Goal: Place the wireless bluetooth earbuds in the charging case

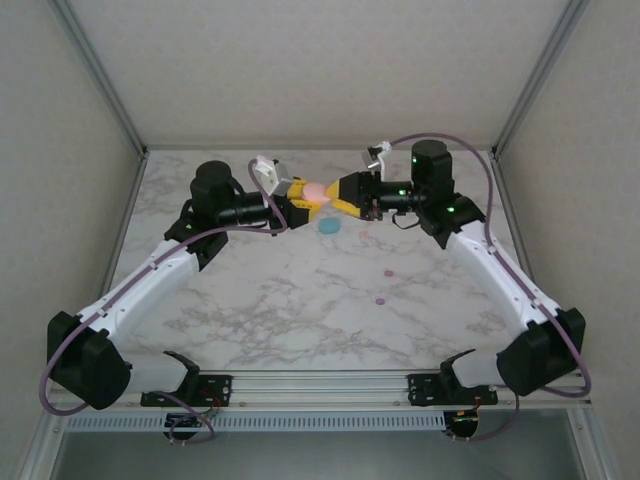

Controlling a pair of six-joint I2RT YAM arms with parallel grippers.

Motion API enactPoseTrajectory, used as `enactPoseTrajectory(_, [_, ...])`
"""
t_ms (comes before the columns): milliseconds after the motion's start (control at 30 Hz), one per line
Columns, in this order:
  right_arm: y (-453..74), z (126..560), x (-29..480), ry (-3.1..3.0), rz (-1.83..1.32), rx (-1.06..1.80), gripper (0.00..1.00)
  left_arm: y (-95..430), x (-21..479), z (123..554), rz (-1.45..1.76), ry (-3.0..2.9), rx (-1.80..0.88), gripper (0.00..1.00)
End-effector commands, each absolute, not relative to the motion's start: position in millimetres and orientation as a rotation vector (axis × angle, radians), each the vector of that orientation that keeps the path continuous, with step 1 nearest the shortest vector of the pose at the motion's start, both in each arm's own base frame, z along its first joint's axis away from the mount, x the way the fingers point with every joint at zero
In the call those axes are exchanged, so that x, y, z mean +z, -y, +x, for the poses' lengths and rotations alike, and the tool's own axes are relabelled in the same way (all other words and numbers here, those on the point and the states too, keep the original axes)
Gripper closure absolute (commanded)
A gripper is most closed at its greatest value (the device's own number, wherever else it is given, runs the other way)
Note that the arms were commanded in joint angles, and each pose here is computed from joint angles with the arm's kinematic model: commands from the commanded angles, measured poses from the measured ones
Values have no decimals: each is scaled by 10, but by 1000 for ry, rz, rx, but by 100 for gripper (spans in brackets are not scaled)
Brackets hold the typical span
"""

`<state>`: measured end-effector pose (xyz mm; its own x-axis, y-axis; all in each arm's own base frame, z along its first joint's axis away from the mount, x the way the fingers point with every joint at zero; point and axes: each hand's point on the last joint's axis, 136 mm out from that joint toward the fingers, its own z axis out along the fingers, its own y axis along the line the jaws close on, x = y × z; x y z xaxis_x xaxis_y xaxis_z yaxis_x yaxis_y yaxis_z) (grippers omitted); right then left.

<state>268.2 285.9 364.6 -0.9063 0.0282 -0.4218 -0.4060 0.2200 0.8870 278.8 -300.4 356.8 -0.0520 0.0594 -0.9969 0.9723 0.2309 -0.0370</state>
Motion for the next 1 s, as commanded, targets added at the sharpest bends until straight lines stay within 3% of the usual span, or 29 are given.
enactPoseTrajectory(0, [-2602, 2594, 3551, -2110, -496, 1343, 36, 2999, 3588, 2729, 1068, -1380, -1033, 79])
enactPoseTrajectory(167, [-2584, 2500, 3525, -1953, -670, 1155, 27, 3031, 3590, 2719, 1058, -1378, -1054, 79])
enactPoseTrajectory(967, [-2759, 2640, 3599, -1982, -629, 1084, 31, 3090, 3564, 2543, 1144, -1375, -1073, 79])
